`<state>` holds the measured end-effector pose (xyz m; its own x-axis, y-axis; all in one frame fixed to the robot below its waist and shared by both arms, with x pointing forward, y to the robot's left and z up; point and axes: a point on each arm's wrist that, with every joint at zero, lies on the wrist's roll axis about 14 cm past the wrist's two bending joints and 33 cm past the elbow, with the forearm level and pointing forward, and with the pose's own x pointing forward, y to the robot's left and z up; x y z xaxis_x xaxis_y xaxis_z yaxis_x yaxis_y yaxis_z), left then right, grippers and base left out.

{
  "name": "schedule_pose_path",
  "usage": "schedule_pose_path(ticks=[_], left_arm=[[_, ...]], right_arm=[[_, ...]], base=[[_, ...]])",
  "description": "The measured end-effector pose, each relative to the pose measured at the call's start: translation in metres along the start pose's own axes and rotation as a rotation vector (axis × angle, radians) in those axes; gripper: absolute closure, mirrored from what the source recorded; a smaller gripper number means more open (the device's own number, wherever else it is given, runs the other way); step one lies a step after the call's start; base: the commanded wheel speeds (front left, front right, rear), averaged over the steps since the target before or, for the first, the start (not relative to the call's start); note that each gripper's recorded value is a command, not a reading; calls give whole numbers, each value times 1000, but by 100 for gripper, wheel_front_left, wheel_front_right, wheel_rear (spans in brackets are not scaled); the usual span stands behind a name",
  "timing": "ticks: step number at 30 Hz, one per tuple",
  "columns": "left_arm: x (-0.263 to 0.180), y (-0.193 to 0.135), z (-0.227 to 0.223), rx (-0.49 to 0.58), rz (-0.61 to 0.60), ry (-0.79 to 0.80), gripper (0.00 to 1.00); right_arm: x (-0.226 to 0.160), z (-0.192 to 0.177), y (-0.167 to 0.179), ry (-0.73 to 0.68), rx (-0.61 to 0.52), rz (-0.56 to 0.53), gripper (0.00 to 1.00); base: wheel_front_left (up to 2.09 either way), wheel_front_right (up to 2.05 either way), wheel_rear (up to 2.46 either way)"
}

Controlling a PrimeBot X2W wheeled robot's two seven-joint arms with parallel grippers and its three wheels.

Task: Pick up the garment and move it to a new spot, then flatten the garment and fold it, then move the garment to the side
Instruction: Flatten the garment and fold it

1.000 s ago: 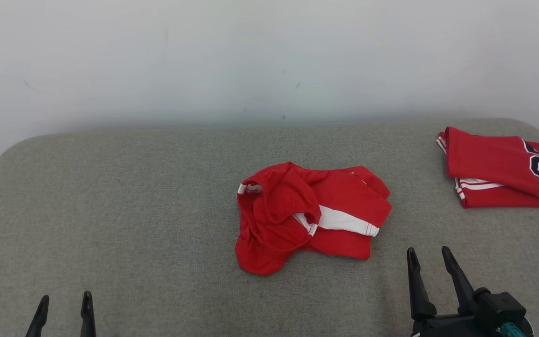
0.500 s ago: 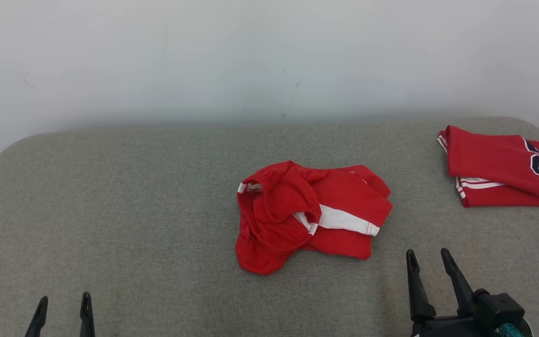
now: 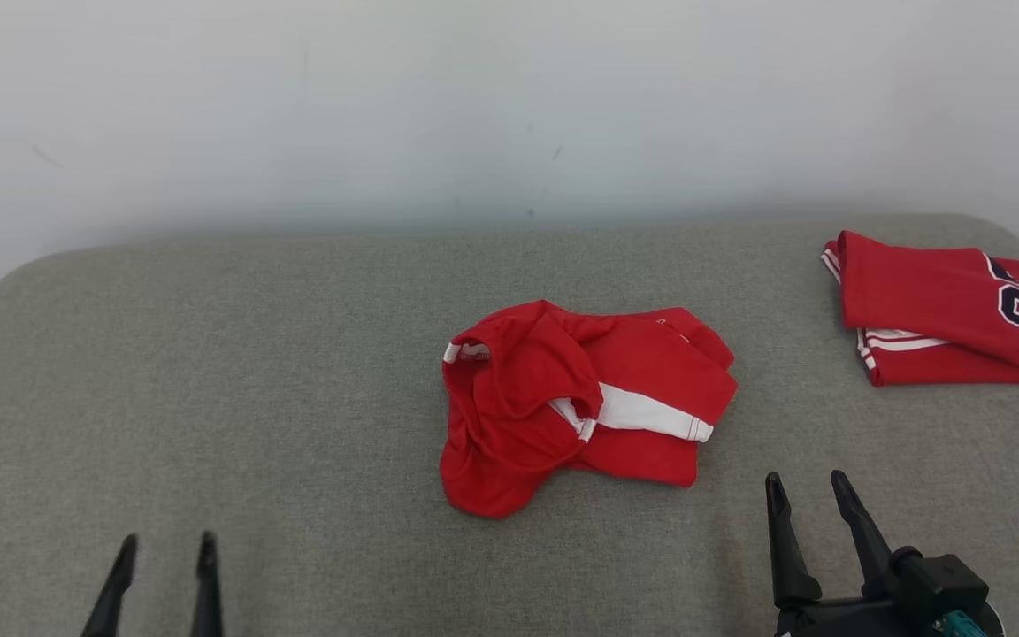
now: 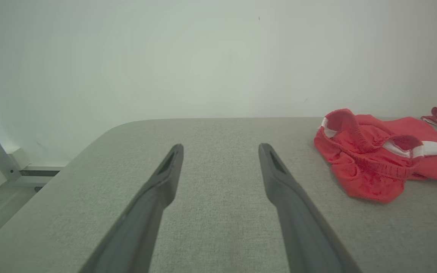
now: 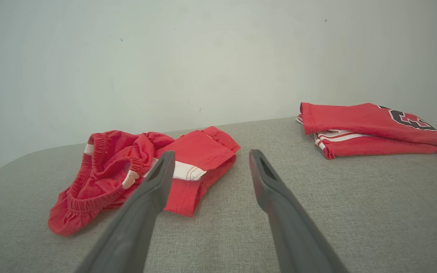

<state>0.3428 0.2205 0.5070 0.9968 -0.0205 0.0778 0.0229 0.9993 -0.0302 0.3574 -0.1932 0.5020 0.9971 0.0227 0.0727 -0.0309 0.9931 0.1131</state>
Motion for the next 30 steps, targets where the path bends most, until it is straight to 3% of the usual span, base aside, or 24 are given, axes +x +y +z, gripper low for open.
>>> schedule_pose_path(ticks=[14,30], left_arm=[[77,-140,22,-40,-424,-61,0],[103,-249,-52,-19,-778,161,0]], right_arm=[[-2,-1,-15,5,3,-51,0],[-9,-14,-56,48,24,-192,0]], base=[[0,0,0],[0,0,0]])
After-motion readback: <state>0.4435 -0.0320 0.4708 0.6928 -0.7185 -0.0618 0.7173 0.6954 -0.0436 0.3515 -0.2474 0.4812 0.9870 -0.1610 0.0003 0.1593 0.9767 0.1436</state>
